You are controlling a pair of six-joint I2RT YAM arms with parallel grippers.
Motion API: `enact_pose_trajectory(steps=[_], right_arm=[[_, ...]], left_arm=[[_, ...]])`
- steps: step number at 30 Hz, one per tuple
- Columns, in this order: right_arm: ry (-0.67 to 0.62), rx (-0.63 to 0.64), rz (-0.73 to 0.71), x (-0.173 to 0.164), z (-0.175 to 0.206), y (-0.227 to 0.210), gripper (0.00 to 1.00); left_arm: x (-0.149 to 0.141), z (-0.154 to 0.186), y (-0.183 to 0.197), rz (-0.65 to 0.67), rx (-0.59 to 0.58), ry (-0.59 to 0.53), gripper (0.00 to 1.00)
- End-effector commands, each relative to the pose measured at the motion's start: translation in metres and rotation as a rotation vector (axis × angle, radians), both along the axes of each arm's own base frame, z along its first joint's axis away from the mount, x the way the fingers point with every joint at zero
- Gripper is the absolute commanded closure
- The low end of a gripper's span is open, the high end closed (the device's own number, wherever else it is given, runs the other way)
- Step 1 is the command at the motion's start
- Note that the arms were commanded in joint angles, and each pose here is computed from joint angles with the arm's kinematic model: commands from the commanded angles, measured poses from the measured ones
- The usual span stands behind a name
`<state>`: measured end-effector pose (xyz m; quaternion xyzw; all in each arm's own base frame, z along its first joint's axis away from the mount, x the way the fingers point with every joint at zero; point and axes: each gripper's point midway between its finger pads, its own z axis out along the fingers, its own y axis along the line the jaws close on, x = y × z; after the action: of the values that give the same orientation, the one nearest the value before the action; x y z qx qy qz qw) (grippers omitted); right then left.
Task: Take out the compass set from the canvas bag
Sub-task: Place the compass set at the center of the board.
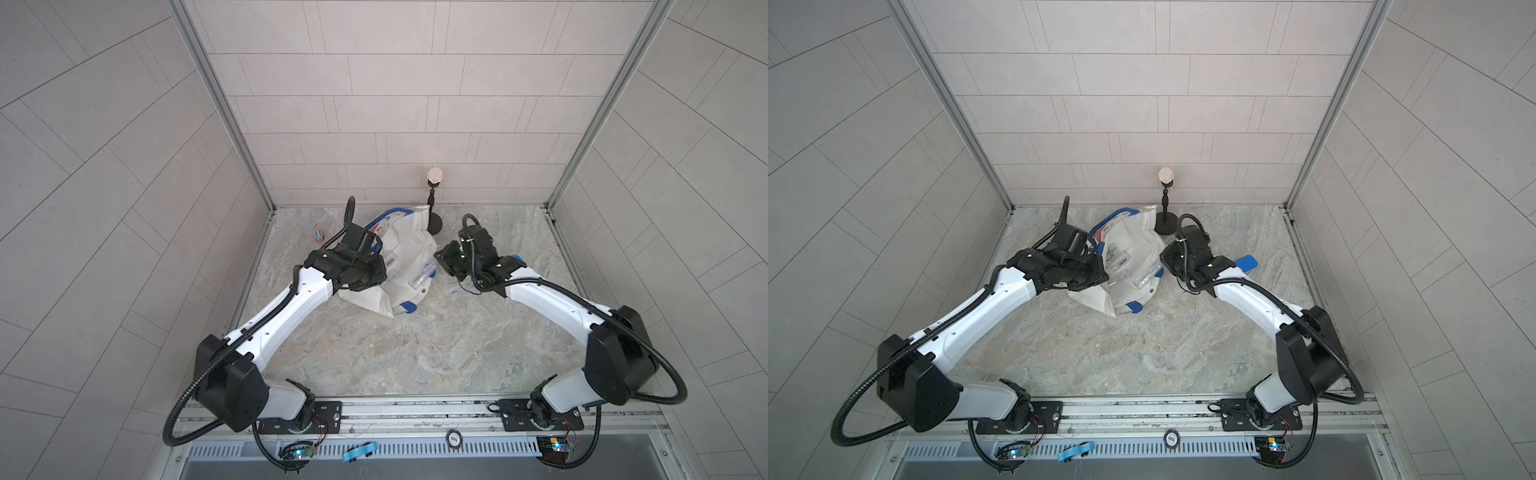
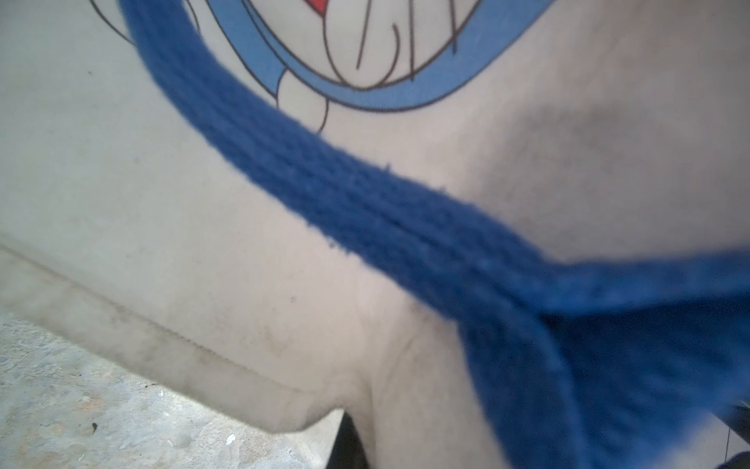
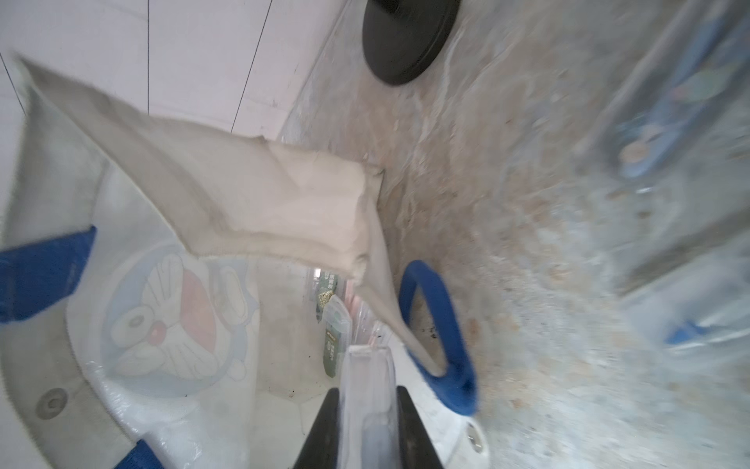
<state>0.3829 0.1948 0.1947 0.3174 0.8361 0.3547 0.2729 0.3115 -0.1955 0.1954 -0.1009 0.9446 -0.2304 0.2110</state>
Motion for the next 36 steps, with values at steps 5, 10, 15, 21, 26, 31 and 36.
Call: enact_pose_trajectory(steps=[5, 10, 15, 21, 26, 31, 36], right_arm=[[0.049, -0.075, -0.147, -0.039, -0.004, -0.122, 0.89], [0.174, -0.084, -0.203, -0.067, -0.058, -0.173, 0.9], [0.284, -0.095, -0.247, -0.086, -0.108, -0.204, 0.9], [0.385, -0.083, -0.233, -0.086, -0.157, -0.209, 0.88], [0.44, -0.129, -0.272, -0.099, -0.157, -0.218, 0.61], [0.36, -0.212, -0.338, -0.106, -0.093, -0.232, 0.47], [0.179, -0.145, -0.242, -0.082, -0.03, -0.177, 0.49]], left_arm=[[0.019, 0.019, -0.003, 0.015, -0.03, -0.063, 1.0], [0.021, 0.023, -0.008, 0.004, -0.047, -0.066, 1.0], [0.019, 0.024, -0.011, -0.011, -0.063, -0.064, 1.0], [0.009, 0.027, -0.01, -0.066, -0.049, -0.064, 1.0], [-0.004, 0.024, -0.004, -0.118, -0.003, -0.045, 1.0], [-0.016, 0.021, 0.004, -0.145, 0.033, -0.026, 1.0], [-0.02, 0.018, 0.006, -0.147, 0.041, -0.018, 1.0]])
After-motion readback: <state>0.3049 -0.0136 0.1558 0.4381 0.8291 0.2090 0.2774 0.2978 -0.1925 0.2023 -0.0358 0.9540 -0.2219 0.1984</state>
